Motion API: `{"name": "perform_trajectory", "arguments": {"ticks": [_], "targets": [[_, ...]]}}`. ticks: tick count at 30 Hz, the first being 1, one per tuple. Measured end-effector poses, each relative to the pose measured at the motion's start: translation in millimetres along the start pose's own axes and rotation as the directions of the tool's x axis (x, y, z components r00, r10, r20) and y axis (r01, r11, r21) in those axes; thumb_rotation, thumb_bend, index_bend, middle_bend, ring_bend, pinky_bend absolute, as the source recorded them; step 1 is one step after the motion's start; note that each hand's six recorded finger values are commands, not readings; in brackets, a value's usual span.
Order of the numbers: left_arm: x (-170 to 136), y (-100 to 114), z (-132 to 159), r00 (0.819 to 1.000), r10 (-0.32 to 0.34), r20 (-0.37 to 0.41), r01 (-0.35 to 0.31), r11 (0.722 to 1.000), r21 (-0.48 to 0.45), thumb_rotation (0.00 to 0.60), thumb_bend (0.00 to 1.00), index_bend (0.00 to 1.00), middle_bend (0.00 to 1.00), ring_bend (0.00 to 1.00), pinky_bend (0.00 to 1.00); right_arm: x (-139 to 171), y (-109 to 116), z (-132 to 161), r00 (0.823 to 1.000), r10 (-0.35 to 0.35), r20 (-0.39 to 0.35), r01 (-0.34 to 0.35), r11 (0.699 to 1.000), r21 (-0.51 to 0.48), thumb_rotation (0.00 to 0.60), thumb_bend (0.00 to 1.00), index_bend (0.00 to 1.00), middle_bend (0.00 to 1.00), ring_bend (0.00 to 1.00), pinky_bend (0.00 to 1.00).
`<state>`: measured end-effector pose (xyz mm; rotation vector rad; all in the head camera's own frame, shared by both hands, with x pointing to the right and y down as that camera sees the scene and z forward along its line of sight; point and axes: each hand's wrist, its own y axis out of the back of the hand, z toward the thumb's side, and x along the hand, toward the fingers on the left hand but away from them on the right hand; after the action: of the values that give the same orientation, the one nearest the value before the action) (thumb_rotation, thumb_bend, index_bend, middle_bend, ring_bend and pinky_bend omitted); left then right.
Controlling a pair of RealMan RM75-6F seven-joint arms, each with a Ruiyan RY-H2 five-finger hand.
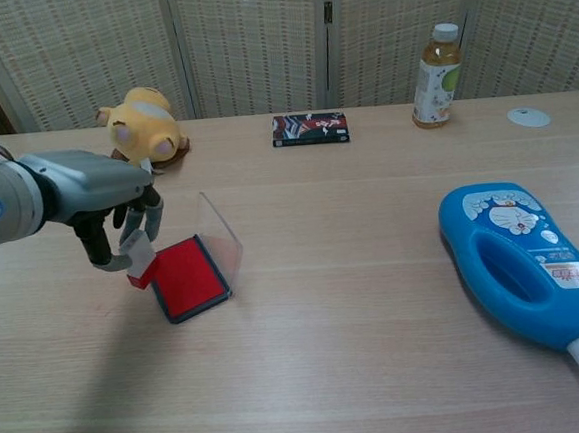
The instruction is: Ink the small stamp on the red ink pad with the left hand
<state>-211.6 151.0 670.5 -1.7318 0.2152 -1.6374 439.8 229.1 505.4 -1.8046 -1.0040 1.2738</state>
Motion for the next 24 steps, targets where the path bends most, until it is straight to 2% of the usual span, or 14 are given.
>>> {"name": "perform_trajectory", "arguments": {"ticks": [10,24], "targets": [[-11,-19,-32,0.999,0.001,-0.042,-0.003,0.999,-0.036,0.600,0.33,0.68,0.49,0.36,0.41,-3,-9,4,1.000,0.027,-0.001,-0.027,0.999,0.020,0.600,0.19,0.00,0.00,0.00,0.00],[2,-48,-47,0.999,-0.014,-0.050,0.011,0.998,-0.061,0.600,0.33,0.68,0.49,0.34,0.41,-4,-12,5,0.999,0.035,-0.002,-0.035,0.999,0.023,0.600,0.19,0.00,0.00,0.00,0.00]]}}
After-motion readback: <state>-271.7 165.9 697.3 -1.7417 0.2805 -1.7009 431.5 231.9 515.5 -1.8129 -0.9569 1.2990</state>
